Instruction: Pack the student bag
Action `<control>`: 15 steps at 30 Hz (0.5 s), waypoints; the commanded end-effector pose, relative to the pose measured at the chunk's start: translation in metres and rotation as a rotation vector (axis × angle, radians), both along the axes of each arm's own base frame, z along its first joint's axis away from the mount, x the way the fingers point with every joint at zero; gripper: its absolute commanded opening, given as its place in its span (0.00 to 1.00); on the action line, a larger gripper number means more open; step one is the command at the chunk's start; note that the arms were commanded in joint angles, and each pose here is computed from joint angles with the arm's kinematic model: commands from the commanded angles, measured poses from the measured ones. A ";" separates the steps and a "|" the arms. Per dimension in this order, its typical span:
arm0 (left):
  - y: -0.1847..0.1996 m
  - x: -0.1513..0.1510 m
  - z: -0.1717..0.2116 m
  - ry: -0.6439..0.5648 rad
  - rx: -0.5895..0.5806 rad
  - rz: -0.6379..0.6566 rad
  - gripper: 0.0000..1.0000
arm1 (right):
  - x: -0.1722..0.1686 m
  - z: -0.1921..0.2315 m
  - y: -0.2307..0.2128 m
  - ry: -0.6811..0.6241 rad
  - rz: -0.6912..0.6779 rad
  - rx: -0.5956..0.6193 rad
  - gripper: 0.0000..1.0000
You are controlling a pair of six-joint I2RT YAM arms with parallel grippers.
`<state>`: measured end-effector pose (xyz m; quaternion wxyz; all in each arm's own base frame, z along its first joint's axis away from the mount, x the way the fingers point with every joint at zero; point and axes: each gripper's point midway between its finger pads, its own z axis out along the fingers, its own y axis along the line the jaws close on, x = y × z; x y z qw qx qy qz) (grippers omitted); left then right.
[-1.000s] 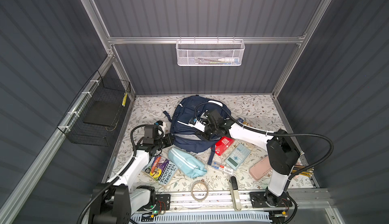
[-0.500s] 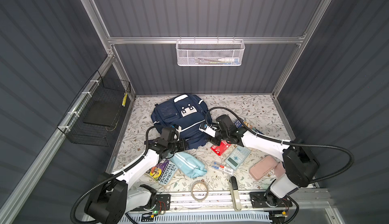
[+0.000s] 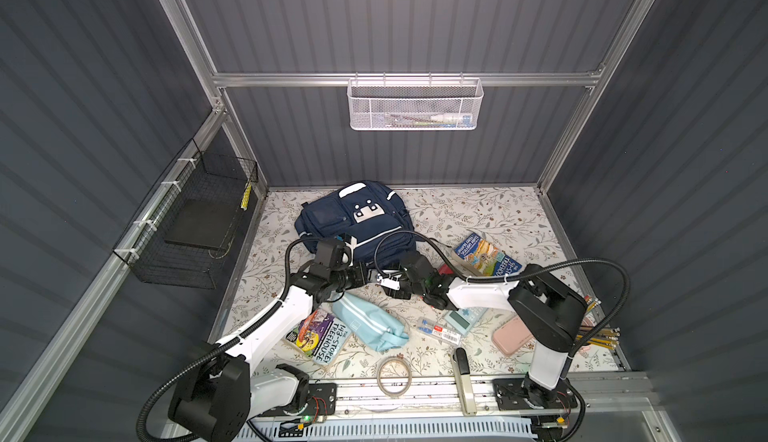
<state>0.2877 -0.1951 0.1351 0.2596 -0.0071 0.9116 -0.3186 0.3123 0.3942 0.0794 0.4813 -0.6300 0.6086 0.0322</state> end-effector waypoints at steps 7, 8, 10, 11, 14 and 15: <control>-0.013 -0.006 0.026 -0.041 -0.073 -0.058 0.00 | 0.023 0.032 -0.014 -0.162 -0.115 0.099 0.00; -0.011 -0.004 0.026 -0.044 -0.064 -0.048 0.00 | 0.019 0.034 -0.018 -0.152 -0.111 0.107 0.00; -0.001 -0.001 0.023 -0.042 -0.020 -0.026 0.00 | 0.017 0.039 -0.027 -0.136 -0.128 0.115 0.00; 0.006 0.002 0.019 -0.040 0.005 -0.006 0.00 | 0.016 0.042 -0.031 -0.131 -0.134 0.126 0.00; 0.031 0.008 -0.002 -0.007 0.085 0.045 0.00 | 0.015 0.056 -0.045 -0.117 -0.157 0.188 0.00; 0.039 0.010 -0.010 0.011 0.089 0.061 0.00 | 0.014 0.061 -0.050 -0.112 -0.163 0.205 0.00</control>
